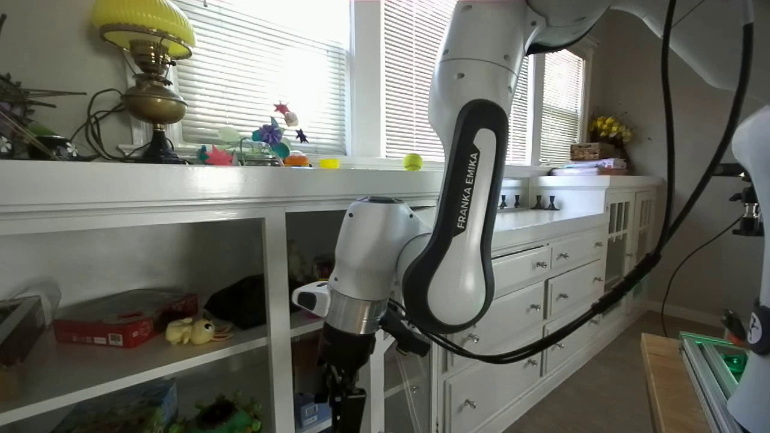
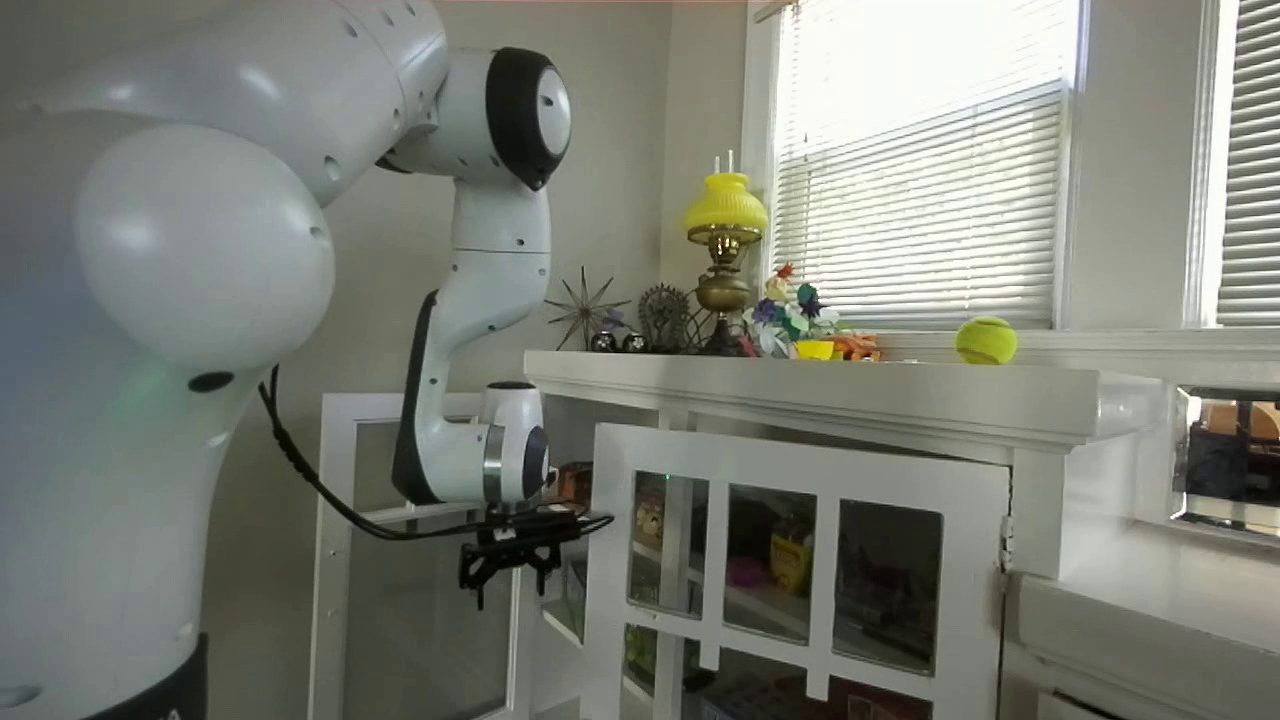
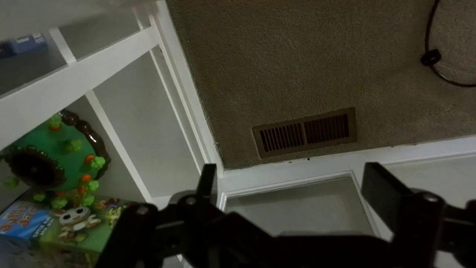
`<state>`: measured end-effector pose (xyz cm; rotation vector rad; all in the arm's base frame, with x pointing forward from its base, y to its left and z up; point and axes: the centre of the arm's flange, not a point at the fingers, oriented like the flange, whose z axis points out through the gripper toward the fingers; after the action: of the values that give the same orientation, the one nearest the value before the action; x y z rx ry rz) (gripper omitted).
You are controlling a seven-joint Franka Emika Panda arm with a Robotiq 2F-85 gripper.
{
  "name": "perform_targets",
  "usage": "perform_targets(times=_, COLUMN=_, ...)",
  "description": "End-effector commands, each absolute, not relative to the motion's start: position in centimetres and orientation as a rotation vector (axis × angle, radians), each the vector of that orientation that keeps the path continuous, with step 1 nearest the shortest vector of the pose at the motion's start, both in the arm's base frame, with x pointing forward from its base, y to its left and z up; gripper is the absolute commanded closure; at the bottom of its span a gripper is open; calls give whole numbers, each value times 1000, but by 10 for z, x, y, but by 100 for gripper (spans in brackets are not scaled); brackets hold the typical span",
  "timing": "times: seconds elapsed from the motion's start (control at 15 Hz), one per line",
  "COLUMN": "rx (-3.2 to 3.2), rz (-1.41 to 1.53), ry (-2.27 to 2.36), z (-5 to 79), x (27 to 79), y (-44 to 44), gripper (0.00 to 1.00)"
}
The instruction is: Open the right door of the cabinet on the left.
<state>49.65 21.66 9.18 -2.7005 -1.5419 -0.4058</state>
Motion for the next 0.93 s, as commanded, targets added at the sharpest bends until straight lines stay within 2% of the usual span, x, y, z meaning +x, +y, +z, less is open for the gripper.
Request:
perform_targets(times=0.0, rx=-2765, rz=-338, ry=-1660, z=120, x=517, y=248, gripper=0)
perform_targets(times=0.47, rx=-2894, rz=-269, ry=-1897, z=185, x=543, y=301, gripper=0)
perform_targets(times=0.87, rx=-3106, rz=-384, ry=-1775, z=234, x=591, y=275, gripper=0)
